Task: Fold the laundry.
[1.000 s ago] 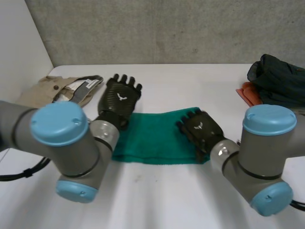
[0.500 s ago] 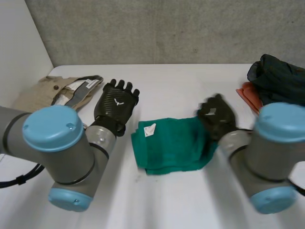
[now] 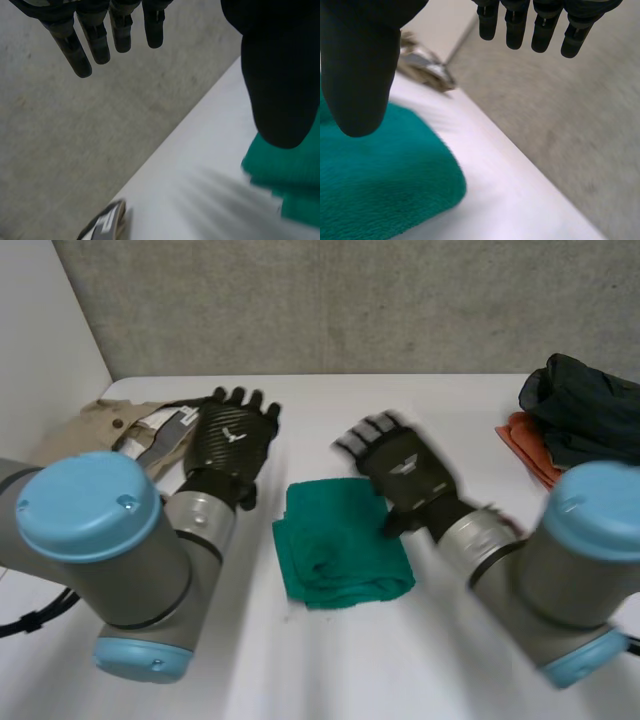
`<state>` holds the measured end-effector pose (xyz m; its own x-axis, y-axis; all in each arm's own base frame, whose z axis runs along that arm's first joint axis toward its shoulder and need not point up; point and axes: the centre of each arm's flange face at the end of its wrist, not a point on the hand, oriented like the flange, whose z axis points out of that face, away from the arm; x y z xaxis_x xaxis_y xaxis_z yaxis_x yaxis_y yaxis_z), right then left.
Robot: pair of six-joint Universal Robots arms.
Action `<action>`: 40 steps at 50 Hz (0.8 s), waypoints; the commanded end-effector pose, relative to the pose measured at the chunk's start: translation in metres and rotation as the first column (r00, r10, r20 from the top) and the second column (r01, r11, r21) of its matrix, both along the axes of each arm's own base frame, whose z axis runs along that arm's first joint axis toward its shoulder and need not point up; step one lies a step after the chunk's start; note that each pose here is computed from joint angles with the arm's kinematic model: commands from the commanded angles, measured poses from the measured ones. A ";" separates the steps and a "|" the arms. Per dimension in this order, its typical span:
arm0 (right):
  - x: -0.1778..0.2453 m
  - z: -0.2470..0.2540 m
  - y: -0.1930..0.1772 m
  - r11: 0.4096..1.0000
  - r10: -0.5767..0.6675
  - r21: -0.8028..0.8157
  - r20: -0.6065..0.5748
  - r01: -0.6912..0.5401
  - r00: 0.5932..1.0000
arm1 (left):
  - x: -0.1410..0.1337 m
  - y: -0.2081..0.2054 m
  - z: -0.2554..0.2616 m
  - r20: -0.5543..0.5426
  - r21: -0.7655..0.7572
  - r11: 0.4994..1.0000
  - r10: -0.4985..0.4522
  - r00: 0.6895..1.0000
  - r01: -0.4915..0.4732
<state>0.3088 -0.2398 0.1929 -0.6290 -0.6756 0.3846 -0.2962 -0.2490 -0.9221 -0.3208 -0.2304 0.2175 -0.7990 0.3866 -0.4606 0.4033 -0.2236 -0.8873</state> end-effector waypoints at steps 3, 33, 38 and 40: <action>-0.033 0.002 -0.032 0.909 -0.182 0.399 0.128 0.118 0.975 | -0.051 0.018 -0.013 -0.093 0.051 0.990 -0.130 0.987 0.135; 0.009 -0.031 -0.027 0.943 -0.084 0.291 -0.255 0.159 0.963 | -0.025 0.029 -0.063 0.186 0.339 0.940 -0.033 0.982 -0.032; 0.010 -0.013 -0.013 0.976 -0.090 0.178 -0.190 0.124 0.978 | -0.027 0.028 -0.011 0.052 0.211 0.977 -0.021 0.998 0.010; 0.009 -0.007 -0.002 0.985 -0.086 0.131 -0.157 0.108 0.984 | -0.027 0.028 0.012 -0.011 0.149 0.988 -0.023 1.000 0.024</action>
